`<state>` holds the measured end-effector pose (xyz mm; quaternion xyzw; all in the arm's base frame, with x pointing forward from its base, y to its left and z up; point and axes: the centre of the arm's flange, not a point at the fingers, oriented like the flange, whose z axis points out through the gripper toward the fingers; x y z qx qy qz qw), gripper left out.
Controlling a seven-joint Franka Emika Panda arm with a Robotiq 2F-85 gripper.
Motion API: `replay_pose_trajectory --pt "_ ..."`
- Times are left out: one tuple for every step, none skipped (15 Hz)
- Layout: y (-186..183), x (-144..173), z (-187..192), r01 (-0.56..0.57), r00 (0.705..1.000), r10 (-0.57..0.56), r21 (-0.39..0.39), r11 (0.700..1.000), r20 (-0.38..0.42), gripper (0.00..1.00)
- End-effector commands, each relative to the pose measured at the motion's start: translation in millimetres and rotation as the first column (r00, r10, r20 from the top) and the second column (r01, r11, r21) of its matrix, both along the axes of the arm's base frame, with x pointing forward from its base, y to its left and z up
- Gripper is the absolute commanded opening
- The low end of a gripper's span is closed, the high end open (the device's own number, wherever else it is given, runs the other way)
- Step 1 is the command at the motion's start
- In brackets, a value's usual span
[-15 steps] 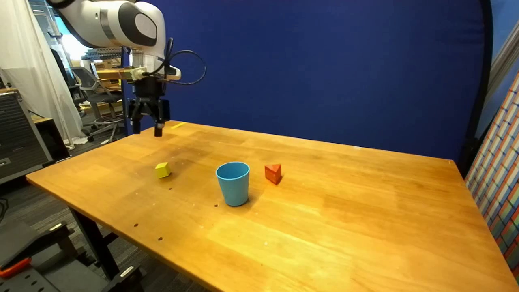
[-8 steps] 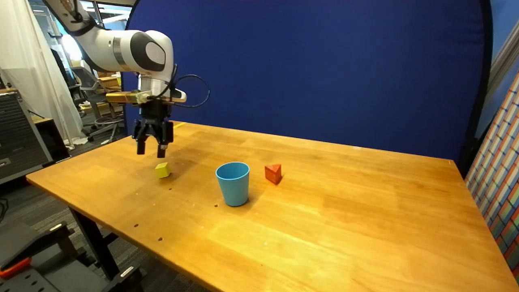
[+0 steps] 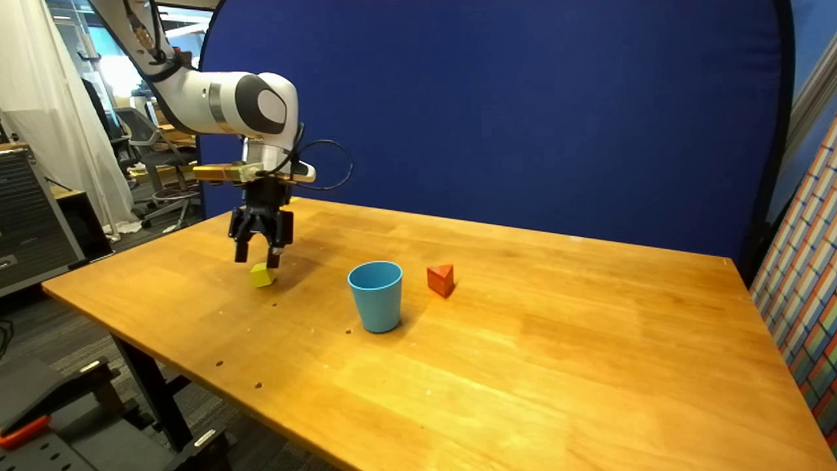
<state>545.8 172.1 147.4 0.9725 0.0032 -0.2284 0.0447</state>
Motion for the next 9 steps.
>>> replay_pose_trajectory --pt "-0.3 20.1 -4.8 0.001 0.999 -0.002 -0.018 1.0 -0.039 0.73" --pt "-1.6 21.4 -6.2 0.001 0.999 -0.002 -0.016 1.0 -0.047 0.66" --pt "-2.4 23.0 -6.6 0.002 0.998 -0.003 -0.015 1.0 -0.057 0.56" --pt "-3.1 24.7 -7.6 0.001 0.998 -0.002 -0.014 1.0 -0.065 0.49" --pt "-4.3 26.2 -8.3 0.002 0.997 -0.003 -0.013 1.0 -0.076 0.42" --pt "-5.4 27.6 -8.2 -0.002 0.996 0.002 -0.005 1.0 -0.088 0.34" --pt "-6.9 29.0 -9.0 0.002 0.995 -0.002 -0.005 1.0 -0.097 0.27" --pt "-8.6 29.7 -7.9 0.002 0.994 -0.002 0.003 1.0 -0.105 0.18" --pt "-12.2 30.1 -3.6 0.005 0.994 -0.005 0.008 1.0 -0.106 0.14"
